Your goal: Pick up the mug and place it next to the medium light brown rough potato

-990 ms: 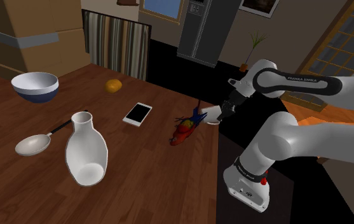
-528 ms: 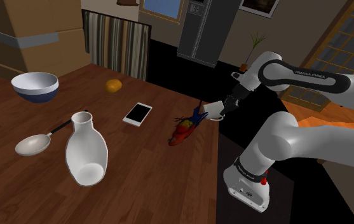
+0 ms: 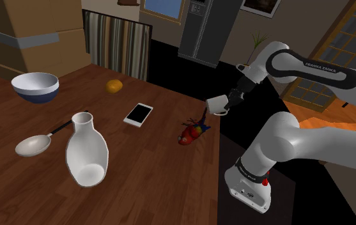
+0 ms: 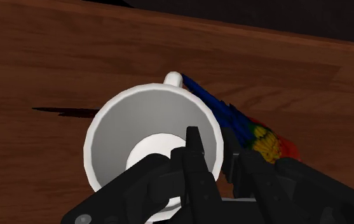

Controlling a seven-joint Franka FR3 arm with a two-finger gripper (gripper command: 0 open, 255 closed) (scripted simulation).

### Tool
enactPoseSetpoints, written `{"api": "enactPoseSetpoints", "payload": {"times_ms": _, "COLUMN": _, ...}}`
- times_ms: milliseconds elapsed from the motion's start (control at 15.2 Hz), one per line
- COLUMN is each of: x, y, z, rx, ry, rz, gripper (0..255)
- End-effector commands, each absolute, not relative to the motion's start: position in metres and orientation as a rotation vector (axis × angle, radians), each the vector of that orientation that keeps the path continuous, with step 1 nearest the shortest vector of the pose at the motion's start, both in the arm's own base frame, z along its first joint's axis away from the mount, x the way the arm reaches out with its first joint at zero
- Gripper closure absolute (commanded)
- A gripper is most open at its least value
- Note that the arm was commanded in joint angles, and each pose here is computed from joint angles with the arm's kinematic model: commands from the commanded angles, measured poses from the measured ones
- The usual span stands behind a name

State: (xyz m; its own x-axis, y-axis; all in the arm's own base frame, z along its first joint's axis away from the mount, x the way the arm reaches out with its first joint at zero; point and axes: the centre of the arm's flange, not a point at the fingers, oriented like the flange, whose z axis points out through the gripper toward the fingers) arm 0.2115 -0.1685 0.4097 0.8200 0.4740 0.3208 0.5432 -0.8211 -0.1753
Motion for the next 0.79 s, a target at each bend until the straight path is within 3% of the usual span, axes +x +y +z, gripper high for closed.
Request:
{"api": "enactPoseSetpoints", "payload": {"times_ms": 0, "x": 0.211, "y": -0.169, "z": 0.421, "rx": -2.745, "ry": -0.782, "rz": -0.385, "gripper": 255}}
{"api": "enactPoseSetpoints", "payload": {"times_ms": 726, "x": 0.211, "y": -0.169, "z": 0.48, "rx": -2.745, "ry": -0.782, "rz": -0.385, "gripper": 255}}
